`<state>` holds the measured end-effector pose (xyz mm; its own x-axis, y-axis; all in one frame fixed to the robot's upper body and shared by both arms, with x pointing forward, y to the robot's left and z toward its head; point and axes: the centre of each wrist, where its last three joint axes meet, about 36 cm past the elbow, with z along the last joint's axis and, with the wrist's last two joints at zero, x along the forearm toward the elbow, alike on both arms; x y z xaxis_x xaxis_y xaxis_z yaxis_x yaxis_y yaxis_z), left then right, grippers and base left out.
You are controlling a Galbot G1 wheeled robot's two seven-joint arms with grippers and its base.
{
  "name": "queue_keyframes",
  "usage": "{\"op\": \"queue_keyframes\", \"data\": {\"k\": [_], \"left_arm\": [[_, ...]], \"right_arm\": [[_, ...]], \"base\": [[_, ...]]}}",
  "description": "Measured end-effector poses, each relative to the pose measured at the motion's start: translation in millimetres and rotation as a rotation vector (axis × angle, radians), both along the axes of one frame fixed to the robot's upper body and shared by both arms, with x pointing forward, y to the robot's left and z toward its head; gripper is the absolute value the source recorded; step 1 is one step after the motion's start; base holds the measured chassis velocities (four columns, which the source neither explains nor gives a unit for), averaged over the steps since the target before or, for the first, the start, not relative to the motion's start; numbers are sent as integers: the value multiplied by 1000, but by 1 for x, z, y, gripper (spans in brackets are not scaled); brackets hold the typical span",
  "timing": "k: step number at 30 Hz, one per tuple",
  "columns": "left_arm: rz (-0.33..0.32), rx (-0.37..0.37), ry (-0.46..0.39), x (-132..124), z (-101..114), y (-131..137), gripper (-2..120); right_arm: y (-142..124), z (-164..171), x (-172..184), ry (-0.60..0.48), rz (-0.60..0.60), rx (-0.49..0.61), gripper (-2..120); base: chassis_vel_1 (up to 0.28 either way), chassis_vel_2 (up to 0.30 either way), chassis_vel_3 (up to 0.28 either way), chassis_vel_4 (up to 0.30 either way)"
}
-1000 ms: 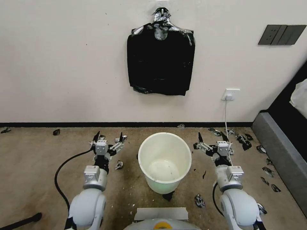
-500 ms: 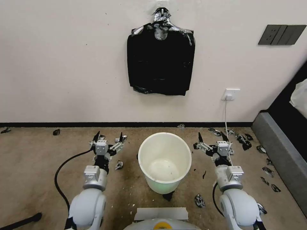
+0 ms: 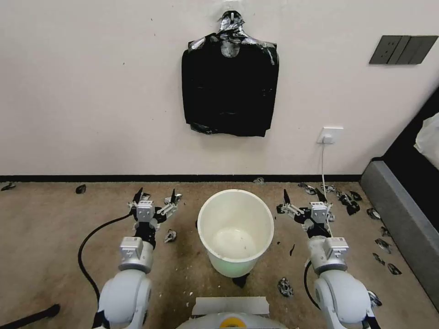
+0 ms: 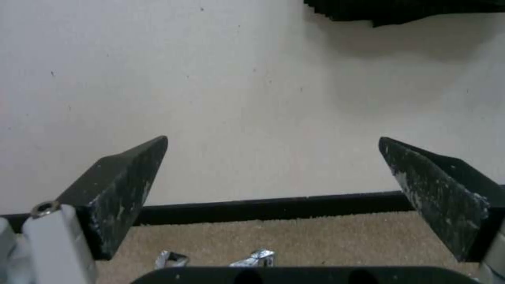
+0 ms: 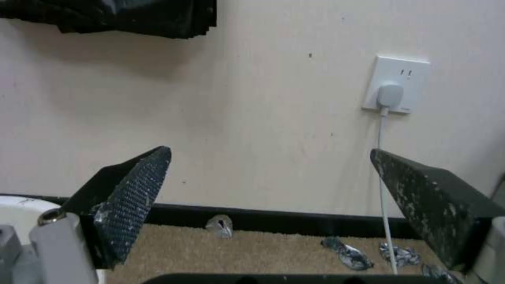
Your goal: Place a trash bag onto the trash bin.
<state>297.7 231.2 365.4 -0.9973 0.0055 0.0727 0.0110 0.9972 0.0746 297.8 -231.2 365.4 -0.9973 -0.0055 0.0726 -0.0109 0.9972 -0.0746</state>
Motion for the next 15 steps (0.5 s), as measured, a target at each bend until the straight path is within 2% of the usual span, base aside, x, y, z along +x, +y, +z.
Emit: {"op": "queue_keyframes", "data": {"k": [5, 8, 9, 13, 14, 15], "left_arm": [[5, -9, -27, -15, 9, -2, 100], [23, -32, -87, -43, 31, -6, 100], [23, -32, -87, -43, 31, -6, 100], [56, -64, -179, -82, 68, -10, 100], [56, -64, -179, -82, 68, -10, 100], [64, -70, -199, -90, 77, -11, 100]], "right_arm": [[1, 10, -13, -27, -11, -14, 100], [5, 34, -41, -93, -34, -46, 100], [5, 34, -41, -93, -34, -46, 100], [9, 72, -77, -189, -65, -83, 100], [9, 72, -77, -189, -65, -83, 100], [10, 80, -84, -207, -72, -86, 100]], "base": [[0, 0, 0, 0], [0, 0, 0, 0], [0, 0, 0, 0], [0, 0, 0, 0], [0, 0, 0, 0], [0, 0, 0, 0]]}}
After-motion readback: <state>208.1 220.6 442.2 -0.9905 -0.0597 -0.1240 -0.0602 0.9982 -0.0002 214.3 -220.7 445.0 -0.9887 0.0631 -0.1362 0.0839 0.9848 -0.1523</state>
